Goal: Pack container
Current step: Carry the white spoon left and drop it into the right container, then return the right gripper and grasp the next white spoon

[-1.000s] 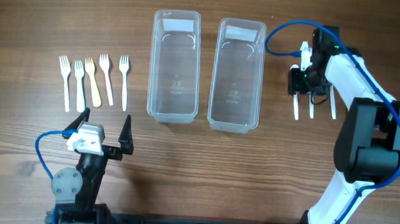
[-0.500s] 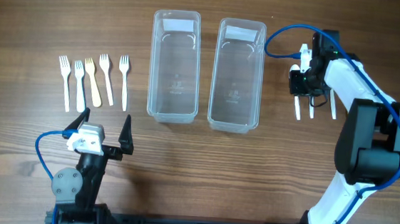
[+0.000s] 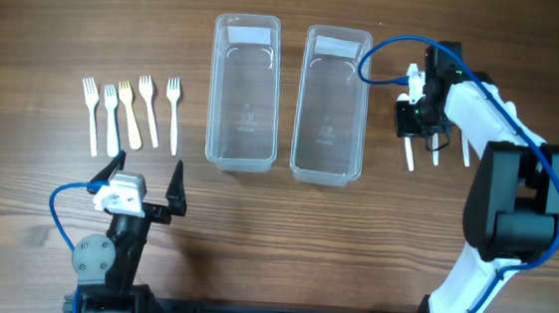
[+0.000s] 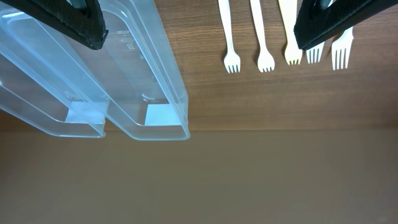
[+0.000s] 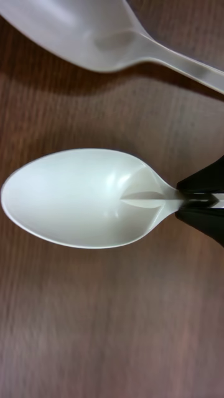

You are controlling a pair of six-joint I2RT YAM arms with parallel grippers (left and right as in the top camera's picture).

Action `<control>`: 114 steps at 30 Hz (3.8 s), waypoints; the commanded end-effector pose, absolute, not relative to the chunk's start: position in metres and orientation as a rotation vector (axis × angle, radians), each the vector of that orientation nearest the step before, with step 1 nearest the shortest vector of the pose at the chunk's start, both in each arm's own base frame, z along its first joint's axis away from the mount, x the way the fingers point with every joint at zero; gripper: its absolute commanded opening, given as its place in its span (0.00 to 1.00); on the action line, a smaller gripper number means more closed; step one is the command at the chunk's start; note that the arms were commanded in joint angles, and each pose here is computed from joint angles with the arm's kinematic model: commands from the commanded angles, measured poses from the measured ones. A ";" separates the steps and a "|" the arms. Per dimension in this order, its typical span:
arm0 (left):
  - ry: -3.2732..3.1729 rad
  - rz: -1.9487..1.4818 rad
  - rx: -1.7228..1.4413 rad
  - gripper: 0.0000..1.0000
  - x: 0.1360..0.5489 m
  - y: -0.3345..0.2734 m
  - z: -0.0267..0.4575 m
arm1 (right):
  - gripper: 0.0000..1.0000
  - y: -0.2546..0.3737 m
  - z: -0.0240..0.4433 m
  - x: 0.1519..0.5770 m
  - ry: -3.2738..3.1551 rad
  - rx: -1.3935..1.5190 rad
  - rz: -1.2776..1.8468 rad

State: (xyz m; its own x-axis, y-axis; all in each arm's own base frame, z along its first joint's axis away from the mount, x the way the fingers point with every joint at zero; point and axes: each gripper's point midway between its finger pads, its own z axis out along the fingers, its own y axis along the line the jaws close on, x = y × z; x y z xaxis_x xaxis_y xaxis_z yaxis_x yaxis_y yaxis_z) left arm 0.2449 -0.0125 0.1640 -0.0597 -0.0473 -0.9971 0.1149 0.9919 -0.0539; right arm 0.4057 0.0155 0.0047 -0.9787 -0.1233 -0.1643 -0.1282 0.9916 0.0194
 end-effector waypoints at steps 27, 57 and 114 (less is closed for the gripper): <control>1.625 -0.117 0.073 1.00 0.245 -0.013 0.162 | 0.04 0.142 0.182 0.399 2.602 -0.077 0.290; 1.625 -0.117 0.073 1.00 0.245 -0.013 0.162 | 0.60 0.119 0.205 0.409 2.569 -0.147 0.235; 1.625 -0.117 0.073 1.00 0.245 -0.013 0.162 | 0.42 -0.055 0.014 0.409 3.008 0.002 -0.133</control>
State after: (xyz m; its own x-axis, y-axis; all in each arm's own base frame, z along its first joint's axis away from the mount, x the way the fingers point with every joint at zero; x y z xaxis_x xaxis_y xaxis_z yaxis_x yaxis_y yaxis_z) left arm 0.2449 -0.0126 0.1640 -0.0597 -0.0473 -0.9971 0.1153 0.9919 -0.0539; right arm 0.4112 -0.0548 0.0176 -0.9906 -0.0186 -0.1353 -0.0066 0.9961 -0.0880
